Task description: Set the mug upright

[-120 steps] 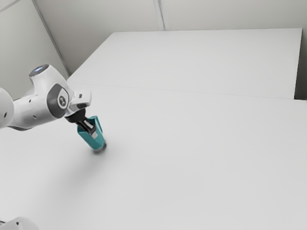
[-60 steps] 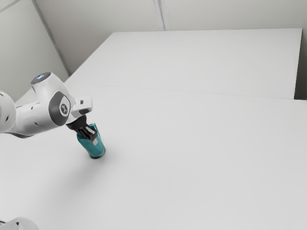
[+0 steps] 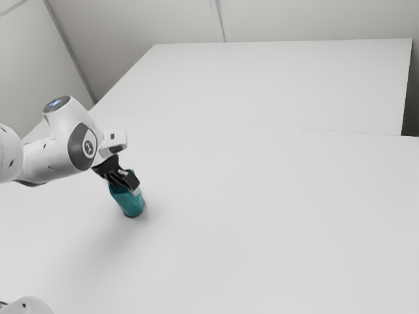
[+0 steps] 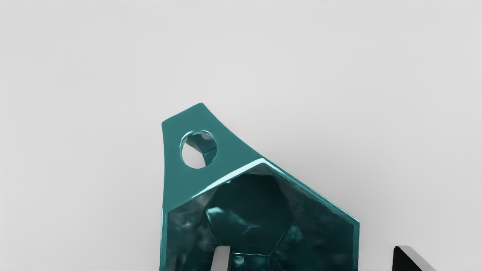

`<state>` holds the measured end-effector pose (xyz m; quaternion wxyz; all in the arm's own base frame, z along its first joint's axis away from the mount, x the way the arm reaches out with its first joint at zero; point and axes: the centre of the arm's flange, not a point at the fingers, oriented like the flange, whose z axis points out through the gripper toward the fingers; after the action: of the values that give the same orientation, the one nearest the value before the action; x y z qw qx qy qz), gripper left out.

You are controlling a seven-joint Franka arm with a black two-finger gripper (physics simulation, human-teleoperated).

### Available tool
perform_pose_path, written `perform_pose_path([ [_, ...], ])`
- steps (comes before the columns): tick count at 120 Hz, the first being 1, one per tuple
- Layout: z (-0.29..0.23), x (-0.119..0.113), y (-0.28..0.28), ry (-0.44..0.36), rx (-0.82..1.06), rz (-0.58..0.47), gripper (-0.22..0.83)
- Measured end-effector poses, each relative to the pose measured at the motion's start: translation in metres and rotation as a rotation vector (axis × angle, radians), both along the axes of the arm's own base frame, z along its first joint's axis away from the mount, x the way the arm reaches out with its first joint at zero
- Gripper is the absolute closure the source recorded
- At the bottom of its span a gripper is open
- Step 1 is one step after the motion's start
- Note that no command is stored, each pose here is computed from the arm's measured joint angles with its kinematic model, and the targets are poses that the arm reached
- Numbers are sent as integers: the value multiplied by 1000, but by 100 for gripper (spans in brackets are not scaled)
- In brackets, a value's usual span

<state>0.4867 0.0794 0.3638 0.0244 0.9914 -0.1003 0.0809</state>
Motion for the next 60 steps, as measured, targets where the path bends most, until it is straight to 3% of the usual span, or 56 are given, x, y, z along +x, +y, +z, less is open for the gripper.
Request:
perform_pose_path([
  [16, 34, 4, -1, -15, 46, 4, 9],
  [28, 76, 19, -15, -40, 57, -22, 5],
  [41, 136, 42, -38, -64, 38, -61, 3],
  [60, 219, 54, -67, -72, 25, -94, 2],
])
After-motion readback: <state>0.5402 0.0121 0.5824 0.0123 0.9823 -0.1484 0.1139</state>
